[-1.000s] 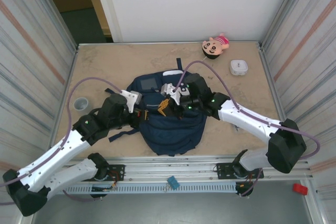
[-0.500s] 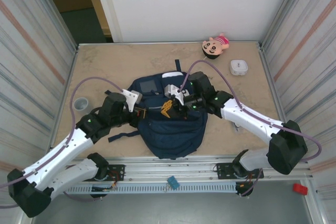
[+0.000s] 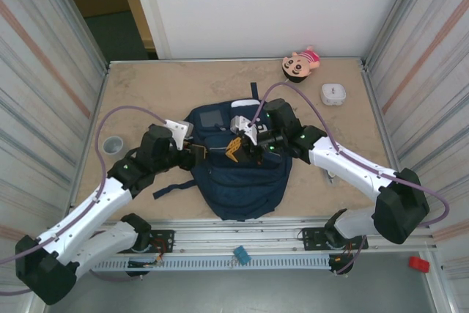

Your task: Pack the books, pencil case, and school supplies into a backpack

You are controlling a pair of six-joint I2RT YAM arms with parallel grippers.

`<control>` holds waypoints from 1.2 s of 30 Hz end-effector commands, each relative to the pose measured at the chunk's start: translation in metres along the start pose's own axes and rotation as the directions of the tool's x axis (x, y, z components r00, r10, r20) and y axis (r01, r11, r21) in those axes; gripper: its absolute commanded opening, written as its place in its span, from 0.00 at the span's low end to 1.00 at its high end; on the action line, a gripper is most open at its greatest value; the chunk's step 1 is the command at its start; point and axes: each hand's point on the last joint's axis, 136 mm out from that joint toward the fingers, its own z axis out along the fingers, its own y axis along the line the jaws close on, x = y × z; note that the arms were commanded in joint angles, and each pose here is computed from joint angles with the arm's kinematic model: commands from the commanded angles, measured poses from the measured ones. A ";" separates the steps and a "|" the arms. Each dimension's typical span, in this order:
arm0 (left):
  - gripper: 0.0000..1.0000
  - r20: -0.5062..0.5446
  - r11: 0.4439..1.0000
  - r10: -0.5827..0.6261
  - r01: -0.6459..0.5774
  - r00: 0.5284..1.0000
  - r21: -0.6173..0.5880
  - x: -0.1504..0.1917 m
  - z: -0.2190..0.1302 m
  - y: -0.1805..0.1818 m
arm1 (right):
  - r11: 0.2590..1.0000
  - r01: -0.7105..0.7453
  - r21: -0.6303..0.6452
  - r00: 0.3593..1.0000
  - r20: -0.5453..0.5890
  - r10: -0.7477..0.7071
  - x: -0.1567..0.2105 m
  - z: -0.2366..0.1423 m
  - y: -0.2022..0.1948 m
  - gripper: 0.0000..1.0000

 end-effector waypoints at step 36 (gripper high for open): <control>0.80 0.011 0.745 -0.657 0.651 0.754 -0.143 0.063 0.057 0.068 | 0.362 -0.813 0.456 0.528 0.314 0.789 0.124 -0.034 -0.130 0.83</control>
